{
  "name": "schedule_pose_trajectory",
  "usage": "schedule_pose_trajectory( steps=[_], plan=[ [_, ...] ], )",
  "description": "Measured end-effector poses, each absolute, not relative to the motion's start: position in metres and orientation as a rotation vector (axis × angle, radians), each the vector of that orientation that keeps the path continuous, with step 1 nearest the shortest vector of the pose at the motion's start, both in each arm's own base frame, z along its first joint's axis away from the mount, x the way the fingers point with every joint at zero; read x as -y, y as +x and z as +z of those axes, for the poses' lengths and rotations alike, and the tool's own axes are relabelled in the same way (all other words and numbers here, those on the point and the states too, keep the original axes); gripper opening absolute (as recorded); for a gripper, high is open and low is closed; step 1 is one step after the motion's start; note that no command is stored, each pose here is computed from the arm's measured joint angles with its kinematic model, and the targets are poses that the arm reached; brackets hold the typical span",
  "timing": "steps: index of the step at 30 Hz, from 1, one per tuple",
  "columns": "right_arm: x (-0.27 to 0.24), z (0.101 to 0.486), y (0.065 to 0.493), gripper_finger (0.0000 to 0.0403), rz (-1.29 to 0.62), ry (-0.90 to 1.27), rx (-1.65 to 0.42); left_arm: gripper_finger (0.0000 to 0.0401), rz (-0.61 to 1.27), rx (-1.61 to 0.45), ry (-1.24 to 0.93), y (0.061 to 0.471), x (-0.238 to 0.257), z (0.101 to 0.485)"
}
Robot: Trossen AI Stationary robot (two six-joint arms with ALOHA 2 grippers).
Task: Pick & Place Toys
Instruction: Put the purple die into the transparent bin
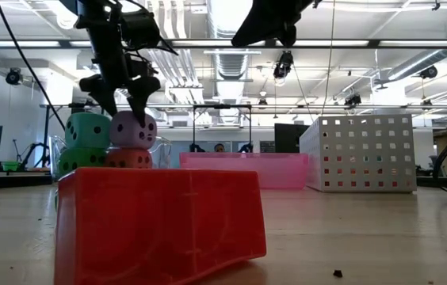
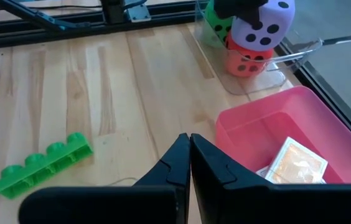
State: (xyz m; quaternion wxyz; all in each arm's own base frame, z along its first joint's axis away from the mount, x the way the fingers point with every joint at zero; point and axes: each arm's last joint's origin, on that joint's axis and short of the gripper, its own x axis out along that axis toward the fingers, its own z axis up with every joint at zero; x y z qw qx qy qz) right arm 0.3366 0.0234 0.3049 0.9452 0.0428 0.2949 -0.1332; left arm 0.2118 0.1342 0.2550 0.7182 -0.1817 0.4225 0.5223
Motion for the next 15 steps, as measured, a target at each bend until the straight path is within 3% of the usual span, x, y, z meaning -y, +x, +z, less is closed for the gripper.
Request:
schedule_pose_trajectory(
  steps=[15],
  plan=[
    [-0.0235, 0.3011, 0.3359, 0.0008, -0.272, 0.086, -0.612, 0.0399, 1.103, -0.979, -0.359, 0.2118, -0.1335, 0.2547]
  ],
)
